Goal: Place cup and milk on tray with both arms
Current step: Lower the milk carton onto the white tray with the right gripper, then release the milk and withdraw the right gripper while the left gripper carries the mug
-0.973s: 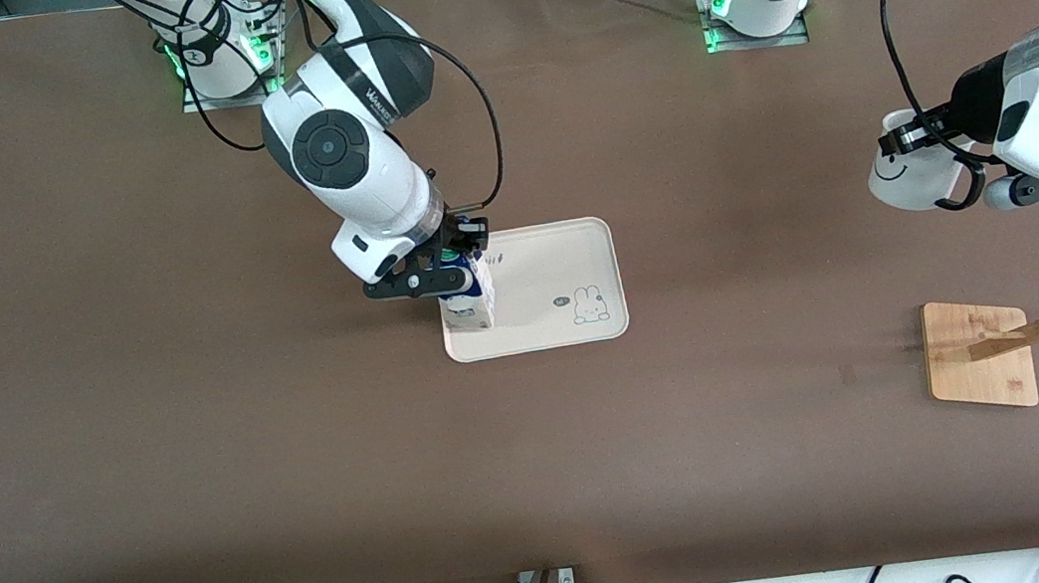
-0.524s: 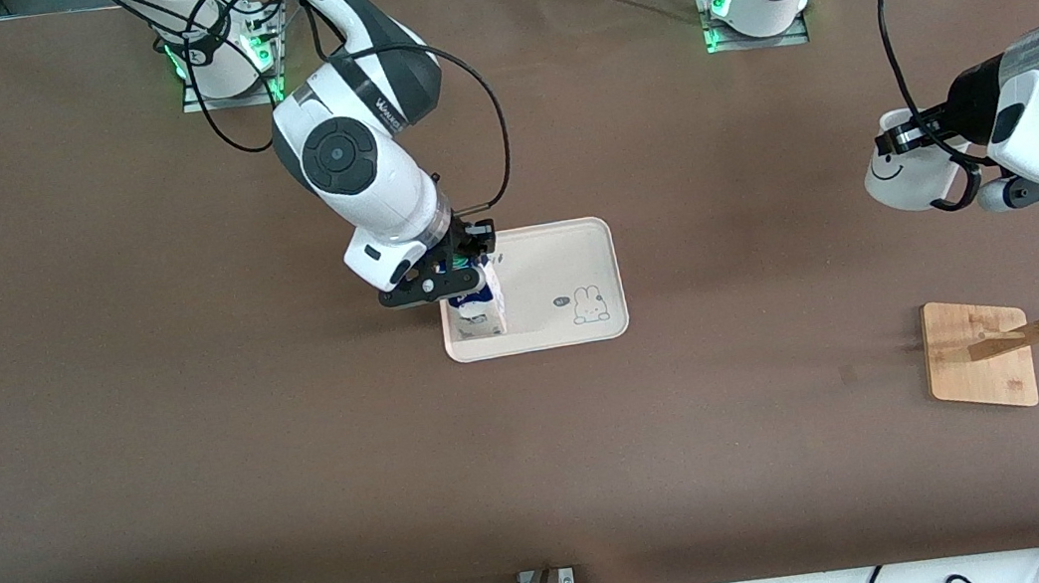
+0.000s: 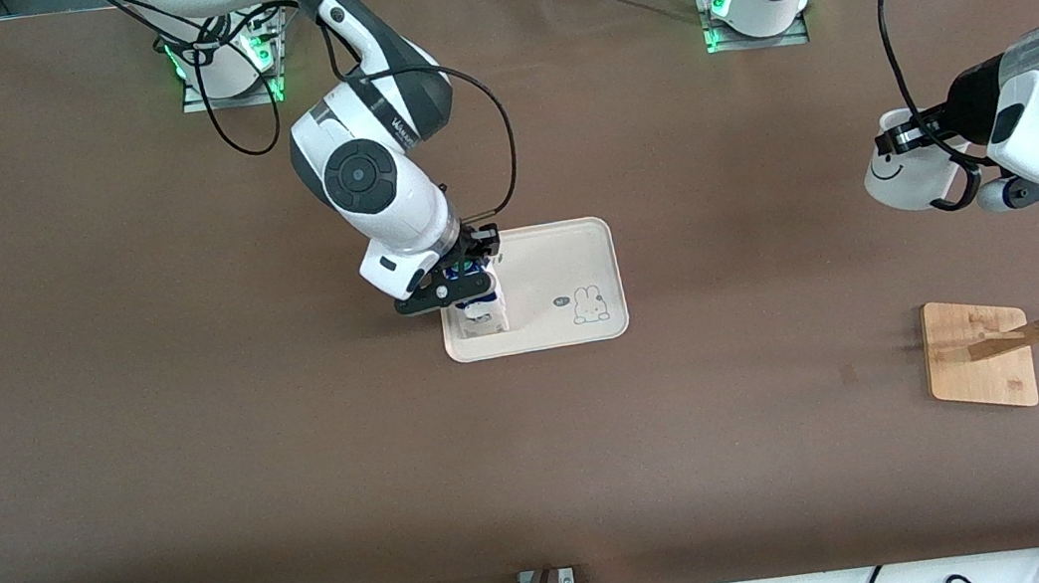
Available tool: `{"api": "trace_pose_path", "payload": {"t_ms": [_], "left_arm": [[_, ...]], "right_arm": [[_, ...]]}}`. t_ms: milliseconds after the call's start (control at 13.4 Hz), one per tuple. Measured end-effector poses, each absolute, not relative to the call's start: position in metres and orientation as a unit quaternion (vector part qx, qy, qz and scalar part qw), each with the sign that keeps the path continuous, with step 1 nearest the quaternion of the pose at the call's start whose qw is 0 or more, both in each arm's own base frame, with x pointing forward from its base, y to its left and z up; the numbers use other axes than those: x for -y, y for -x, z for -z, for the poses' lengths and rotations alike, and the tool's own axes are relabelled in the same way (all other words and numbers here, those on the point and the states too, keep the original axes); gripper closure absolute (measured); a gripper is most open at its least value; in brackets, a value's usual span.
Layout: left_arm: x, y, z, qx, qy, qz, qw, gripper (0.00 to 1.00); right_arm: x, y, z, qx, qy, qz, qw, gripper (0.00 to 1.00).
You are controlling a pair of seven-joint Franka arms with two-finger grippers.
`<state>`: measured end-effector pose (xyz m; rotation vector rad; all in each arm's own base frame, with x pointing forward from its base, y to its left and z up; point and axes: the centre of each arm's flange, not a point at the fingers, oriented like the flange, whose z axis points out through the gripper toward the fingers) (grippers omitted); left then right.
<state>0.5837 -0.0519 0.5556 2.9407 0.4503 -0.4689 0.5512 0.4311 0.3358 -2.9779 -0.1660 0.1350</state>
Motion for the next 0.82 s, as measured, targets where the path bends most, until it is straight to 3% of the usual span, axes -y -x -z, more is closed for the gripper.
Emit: {"api": "trace_pose_path", "payload": {"t_ms": [150,524,599,824], "left_arm": [[0.052,-0.584,-0.556,-0.149,-0.974,0.155,0.065,0.91],[0.052,-0.584,-0.556,-0.149,-0.974,0.155,0.065,0.91],[0.052,-0.584,-0.556,-0.149,-0.974,0.155,0.065,0.91],[0.053,-0.584,-0.556,-0.148,-0.975,0.155,0.065,0.91]], "right_arm": [[-0.431,-0.551,-0.330,0.055,0.994,-0.048,0.076,0.57],[-0.433,-0.552,-0.336,0.057,0.994,-0.044,0.079,0.05],[-0.436,-0.552,-0.344,0.059,0.994,-0.040,0.082,0.00],[-0.443,-0.537,-0.400,0.078,0.993,-0.036,0.086,0.00]]}}
